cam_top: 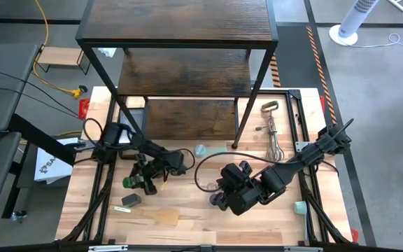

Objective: Shelf spices
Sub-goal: Adjust the green seasoning bottle on the table

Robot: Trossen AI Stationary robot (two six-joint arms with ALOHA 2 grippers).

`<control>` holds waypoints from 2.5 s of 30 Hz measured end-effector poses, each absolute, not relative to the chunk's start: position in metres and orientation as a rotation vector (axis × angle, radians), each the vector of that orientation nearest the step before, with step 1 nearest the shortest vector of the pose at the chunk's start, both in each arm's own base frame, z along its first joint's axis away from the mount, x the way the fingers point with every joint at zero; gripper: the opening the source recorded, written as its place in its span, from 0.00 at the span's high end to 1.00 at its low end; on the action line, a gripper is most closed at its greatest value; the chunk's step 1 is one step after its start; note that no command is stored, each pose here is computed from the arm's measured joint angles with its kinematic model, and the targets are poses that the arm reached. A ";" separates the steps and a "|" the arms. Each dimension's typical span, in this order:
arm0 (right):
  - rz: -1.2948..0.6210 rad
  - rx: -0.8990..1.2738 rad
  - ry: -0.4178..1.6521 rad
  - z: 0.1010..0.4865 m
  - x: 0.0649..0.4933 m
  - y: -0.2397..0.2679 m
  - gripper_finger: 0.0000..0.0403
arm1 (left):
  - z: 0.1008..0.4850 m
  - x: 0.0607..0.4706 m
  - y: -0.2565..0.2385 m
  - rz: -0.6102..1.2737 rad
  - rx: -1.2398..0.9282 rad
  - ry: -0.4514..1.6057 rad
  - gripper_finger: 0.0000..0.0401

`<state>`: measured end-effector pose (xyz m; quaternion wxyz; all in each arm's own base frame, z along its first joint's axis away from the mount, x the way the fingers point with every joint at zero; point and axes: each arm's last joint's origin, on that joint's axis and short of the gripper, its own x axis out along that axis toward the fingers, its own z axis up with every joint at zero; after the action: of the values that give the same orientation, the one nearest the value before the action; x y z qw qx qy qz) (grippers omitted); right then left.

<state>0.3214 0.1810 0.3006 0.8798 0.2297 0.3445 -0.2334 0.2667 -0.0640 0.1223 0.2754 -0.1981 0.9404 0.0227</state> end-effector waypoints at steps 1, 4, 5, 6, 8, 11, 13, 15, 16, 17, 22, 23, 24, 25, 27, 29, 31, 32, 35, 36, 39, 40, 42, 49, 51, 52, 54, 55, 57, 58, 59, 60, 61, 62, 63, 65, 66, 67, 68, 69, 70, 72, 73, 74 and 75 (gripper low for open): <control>-0.484 0.471 0.720 0.301 0.321 0.181 1.00 | 0.121 0.267 -0.064 0.053 -0.526 2.519 0.45; -0.481 0.465 0.721 0.301 0.321 0.181 1.00 | 0.120 0.268 -0.063 0.049 -0.519 2.510 0.32; -0.481 0.465 0.721 0.301 0.321 0.181 1.00 | 0.121 0.269 -0.063 0.049 -0.519 2.510 0.29; -0.479 0.461 0.721 0.301 0.321 0.181 1.00 | 0.122 0.271 -0.063 0.045 -0.521 2.497 0.27; -0.479 0.458 0.722 0.301 0.321 0.181 1.00 | 0.124 0.275 -0.061 0.041 -0.526 2.480 0.24; -0.477 0.456 0.723 0.301 0.321 0.181 1.00 | 0.128 0.282 -0.058 0.037 -0.534 2.445 0.23; -0.477 0.455 0.723 0.301 0.321 0.181 1.00 | 0.132 0.286 -0.055 0.033 -0.537 2.421 0.22; -0.473 0.448 0.725 0.301 0.321 0.181 1.00 | 0.138 0.288 -0.055 0.040 -0.514 2.355 0.22; -0.471 0.447 0.726 0.301 0.321 0.182 1.00 | 0.141 0.289 -0.056 0.053 -0.488 2.306 0.22; -0.469 0.447 0.726 0.301 0.320 0.183 1.00 | 0.145 0.289 -0.058 0.069 -0.457 2.243 0.22; -0.475 0.456 0.730 0.300 0.319 0.184 1.00 | 0.182 0.284 -0.065 0.210 -0.415 1.918 0.22; -0.476 0.456 0.729 0.300 0.319 0.184 1.00 | 0.189 0.281 -0.065 0.245 -0.407 1.862 0.22; -0.477 0.454 0.730 0.300 0.319 0.184 1.00 | 0.196 0.276 -0.066 0.280 -0.401 1.815 0.22; -0.478 0.453 0.731 0.300 0.319 0.183 1.00 | 0.202 0.271 -0.066 0.316 -0.391 1.776 0.22; -0.483 0.451 0.733 0.300 0.319 0.182 1.00 | 0.210 0.257 -0.068 0.365 -0.397 1.731 0.22; -0.482 0.448 0.735 0.300 0.319 0.182 1.00 | 0.212 0.241 -0.073 0.390 -0.420 1.715 0.22; -0.482 0.446 0.736 0.300 0.319 0.182 1.00 | 0.211 0.223 -0.080 0.402 -0.443 1.706 0.22; -0.483 0.448 0.735 0.300 0.319 0.182 1.00 | 0.211 0.215 -0.084 0.408 -0.451 1.700 0.22; -0.485 0.452 0.735 0.300 0.319 0.182 1.00 | 0.210 0.194 -0.091 0.444 -0.478 1.684 0.22; -0.485 0.452 0.734 0.300 0.319 0.182 1.00 | 0.210 0.189 -0.092 0.447 -0.490 1.673 0.22; -0.492 0.454 0.734 0.300 0.321 0.179 1.00 | 0.205 0.180 -0.095 0.422 -0.511 1.663 0.22; -0.496 0.456 0.734 0.300 0.321 0.178 1.00 | 0.203 0.178 -0.096 0.413 -0.509 1.671 0.22; -0.500 0.460 0.735 0.300 0.323 0.176 1.00 | 0.198 0.175 -0.098 0.399 -0.490 1.684 0.22; -0.503 0.485 0.737 0.299 0.323 0.176 1.00 | 0.185 0.174 -0.105 0.359 -0.470 1.684 0.22; -0.502 0.485 0.738 0.299 0.323 0.176 1.00 | 0.181 0.177 -0.107 0.333 -0.469 1.665 0.22; -0.503 0.485 0.738 0.299 0.323 0.176 1.00 | 0.179 0.177 -0.108 0.326 -0.466 1.662 0.22; -0.505 0.489 0.737 0.299 0.323 0.175 1.00 | 0.175 0.177 -0.108 0.336 -0.450 1.675 0.22; -0.505 0.490 0.736 0.299 0.323 0.176 1.00 | 0.173 0.176 -0.109 0.340 -0.443 1.683 0.22; -0.506 0.493 0.736 0.299 0.323 0.176 1.00 | 0.169 0.175 -0.110 0.347 -0.429 1.687 0.22; -0.508 0.497 0.735 0.299 0.323 0.176 1.00 | 0.168 0.176 -0.109 0.352 -0.418 1.683 0.22; -0.511 0.504 0.734 0.299 0.323 0.176 1.00 | 0.167 0.176 -0.110 0.353 -0.403 1.681 0.22; -0.513 0.506 0.733 0.299 0.323 0.175 1.00 | 0.166 0.176 -0.110 0.350 -0.390 1.678 0.22; -0.512 0.507 0.733 0.299 0.323 0.176 1.00 | 0.165 0.177 -0.111 0.344 -0.375 1.673 0.22; -0.512 0.507 0.733 0.299 0.323 0.176 1.00 | 0.163 0.178 -0.111 0.338 -0.364 1.667 0.22; -0.513 0.506 0.734 0.299 0.323 0.176 1.00 | 0.162 0.180 -0.112 0.331 -0.358 1.664 0.22; -0.514 0.506 0.735 0.299 0.323 0.175 1.00 | 0.158 0.182 -0.113 0.322 -0.352 1.665 0.22; -0.514 0.506 0.735 0.299 0.323 0.175 1.00 | 0.156 0.183 -0.114 0.319 -0.349 1.669 0.22; -0.514 0.506 0.735 0.299 0.323 0.175 1.00 | 0.154 0.184 -0.115 0.315 -0.346 1.674 0.22; -0.514 0.506 0.735 0.299 0.323 0.175 1.00 | 0.153 0.185 -0.116 0.307 -0.344 1.680 0.22; -0.514 0.506 0.735 0.299 0.323 0.175 1.00 | 0.152 0.185 -0.117 0.297 -0.343 1.685 0.22; -0.514 0.506 0.735 0.299 0.323 0.175 1.00 | 0.150 0.186 -0.117 0.290 -0.340 1.690 0.22; -0.514 0.508 0.735 0.299 0.323 0.175 1.00 | 0.149 0.187 -0.118 0.284 -0.337 1.701 0.23; -0.513 0.509 0.736 0.299 0.323 0.175 1.00 | 0.148 0.187 -0.118 0.285 -0.336 1.703 0.25; -0.512 0.508 0.737 0.299 0.323 0.175 1.00 | 0.148 0.187 -0.118 0.285 -0.335 1.704 0.27; -0.512 0.508 0.738 0.299 0.323 0.176 1.00 | 0.148 0.187 -0.118 0.286 -0.335 1.704 0.30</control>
<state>0.3226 0.1756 0.2990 0.8698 0.2431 0.3529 -0.2447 0.1872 -0.1182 0.1481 0.6374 -0.1467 0.7461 0.1251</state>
